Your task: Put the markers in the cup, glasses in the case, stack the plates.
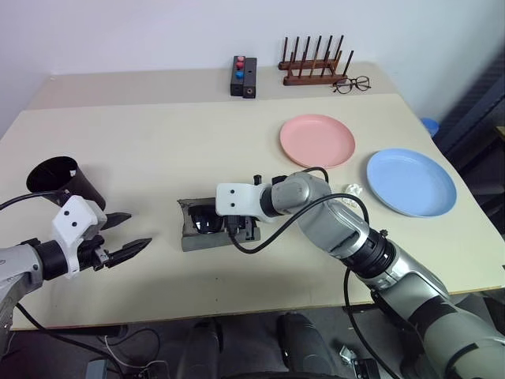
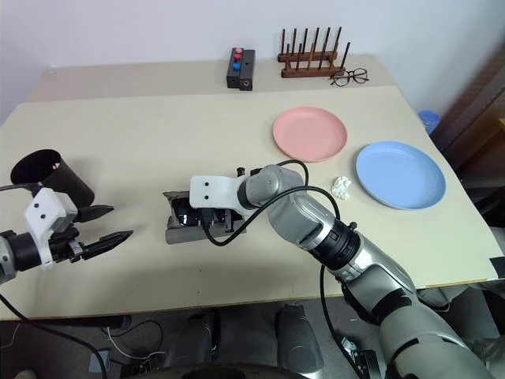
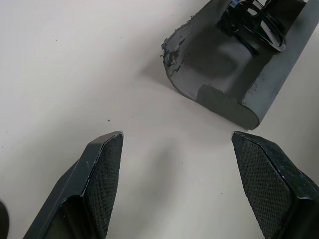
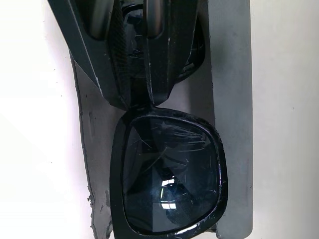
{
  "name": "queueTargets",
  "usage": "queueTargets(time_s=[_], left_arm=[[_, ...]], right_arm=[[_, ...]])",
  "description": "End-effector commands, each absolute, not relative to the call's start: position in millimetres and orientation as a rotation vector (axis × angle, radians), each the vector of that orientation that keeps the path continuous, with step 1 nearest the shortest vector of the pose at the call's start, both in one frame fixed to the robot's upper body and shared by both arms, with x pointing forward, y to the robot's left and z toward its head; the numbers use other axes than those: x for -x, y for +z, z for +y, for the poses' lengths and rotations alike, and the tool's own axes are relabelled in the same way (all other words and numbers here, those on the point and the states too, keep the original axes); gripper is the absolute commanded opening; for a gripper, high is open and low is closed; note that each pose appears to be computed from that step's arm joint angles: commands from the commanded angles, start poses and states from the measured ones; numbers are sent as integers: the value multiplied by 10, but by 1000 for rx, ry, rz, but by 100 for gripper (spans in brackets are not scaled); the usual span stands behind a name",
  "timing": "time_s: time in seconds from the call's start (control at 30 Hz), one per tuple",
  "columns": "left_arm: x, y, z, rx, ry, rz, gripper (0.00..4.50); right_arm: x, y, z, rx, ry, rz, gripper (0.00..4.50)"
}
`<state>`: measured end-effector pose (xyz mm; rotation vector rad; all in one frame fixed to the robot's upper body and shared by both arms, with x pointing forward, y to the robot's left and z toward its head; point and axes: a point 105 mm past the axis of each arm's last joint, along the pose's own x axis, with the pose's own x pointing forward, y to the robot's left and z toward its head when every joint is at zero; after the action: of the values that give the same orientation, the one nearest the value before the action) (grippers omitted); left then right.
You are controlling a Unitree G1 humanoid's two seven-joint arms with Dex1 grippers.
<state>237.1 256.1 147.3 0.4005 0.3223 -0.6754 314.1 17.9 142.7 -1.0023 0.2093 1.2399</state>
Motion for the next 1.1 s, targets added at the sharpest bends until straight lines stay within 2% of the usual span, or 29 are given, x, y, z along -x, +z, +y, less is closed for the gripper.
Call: queueTargets(time_s=[0.03,0.17,0.47,0.77,1.1], left_arm=[[-2378,1538,2510,-424,-689,301,357],[-2371,1530,2499,-420,-693,303,357],[-2384,1527,2472,-414,-704,304,357],[-2436,1596,2434,-338,-729,267,357],[-2584,1607,2461,-332,-723,240,357]], right_arm=[[-3111,1419,211,1001,1241,200,117],[-3130,1528,225,960,1234,174,304],[-3134,1789,226,853,1229,114,304],[-3050,1826,73,849,1237,78,304],[-3209,2064,-105,745,1139,11,304]])
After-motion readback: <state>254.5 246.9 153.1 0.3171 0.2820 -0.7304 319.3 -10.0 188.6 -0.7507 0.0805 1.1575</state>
